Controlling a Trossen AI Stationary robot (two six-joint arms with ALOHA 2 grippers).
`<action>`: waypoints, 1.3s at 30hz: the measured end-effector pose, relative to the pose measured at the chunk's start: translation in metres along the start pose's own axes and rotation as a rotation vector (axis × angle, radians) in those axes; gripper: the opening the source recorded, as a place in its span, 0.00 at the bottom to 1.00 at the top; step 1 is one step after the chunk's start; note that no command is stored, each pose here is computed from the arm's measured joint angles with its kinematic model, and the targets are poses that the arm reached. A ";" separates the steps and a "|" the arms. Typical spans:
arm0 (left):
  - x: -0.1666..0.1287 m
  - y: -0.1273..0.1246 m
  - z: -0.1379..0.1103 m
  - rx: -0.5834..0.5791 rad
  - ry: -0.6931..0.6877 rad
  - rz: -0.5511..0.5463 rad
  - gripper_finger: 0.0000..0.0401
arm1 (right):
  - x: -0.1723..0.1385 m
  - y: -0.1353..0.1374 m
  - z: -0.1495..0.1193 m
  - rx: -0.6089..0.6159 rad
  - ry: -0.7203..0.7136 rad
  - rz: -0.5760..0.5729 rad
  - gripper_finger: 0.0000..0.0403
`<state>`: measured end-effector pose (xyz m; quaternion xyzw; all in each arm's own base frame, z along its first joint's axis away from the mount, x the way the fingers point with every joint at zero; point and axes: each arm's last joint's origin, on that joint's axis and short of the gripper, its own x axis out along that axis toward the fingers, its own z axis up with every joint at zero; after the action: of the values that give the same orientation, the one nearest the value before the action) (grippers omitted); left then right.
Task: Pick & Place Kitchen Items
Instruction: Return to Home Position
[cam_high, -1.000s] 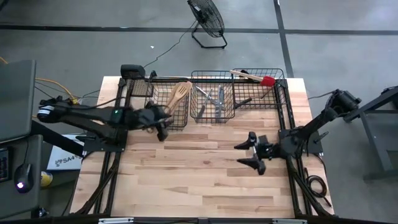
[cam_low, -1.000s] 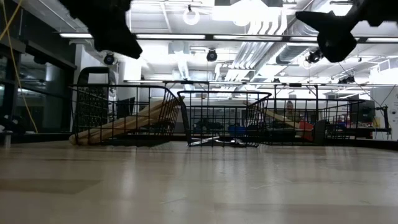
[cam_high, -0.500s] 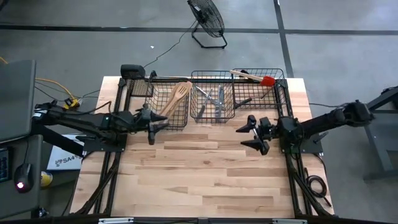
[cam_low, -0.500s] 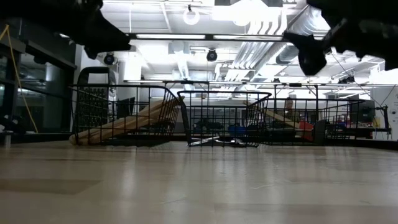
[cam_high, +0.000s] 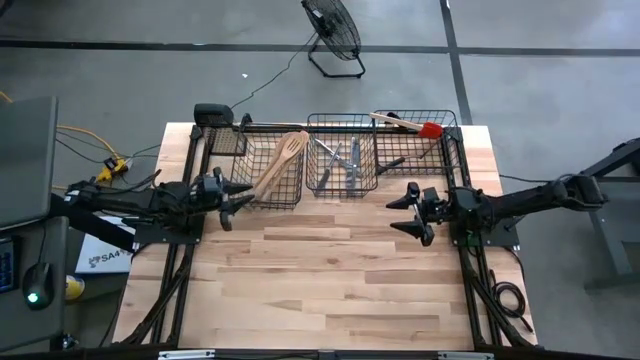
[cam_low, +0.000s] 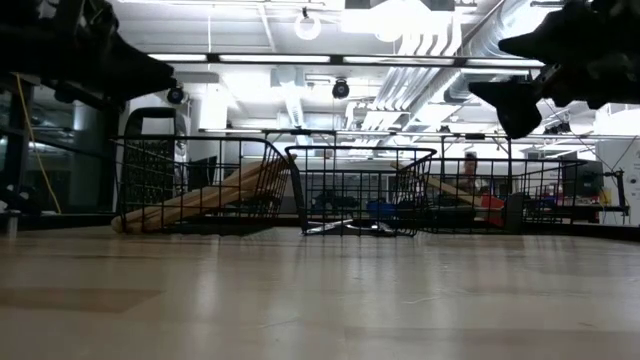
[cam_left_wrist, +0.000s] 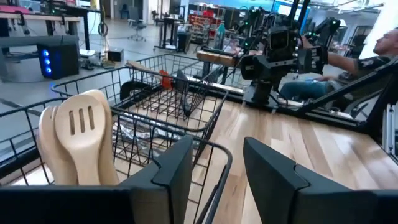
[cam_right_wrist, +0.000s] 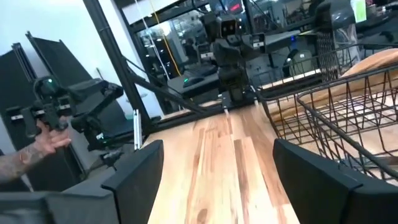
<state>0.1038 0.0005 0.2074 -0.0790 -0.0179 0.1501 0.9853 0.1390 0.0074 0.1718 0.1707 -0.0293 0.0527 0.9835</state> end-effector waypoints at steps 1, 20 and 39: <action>-0.001 0.001 -0.003 -0.001 -0.003 -0.001 0.35 | -0.002 0.000 0.000 0.000 0.007 -0.003 0.73; -0.014 0.009 -0.016 0.051 0.008 0.002 0.35 | -0.039 0.000 -0.001 0.019 0.031 -0.068 0.73; -0.010 0.007 -0.029 0.110 0.000 -0.065 0.35 | -0.042 0.000 -0.002 -0.011 0.043 -0.068 0.73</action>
<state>0.0936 0.0000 0.1774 -0.0239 -0.0121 0.1190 0.9925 0.0979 0.0042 0.1667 0.1649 -0.0025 0.0225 0.9860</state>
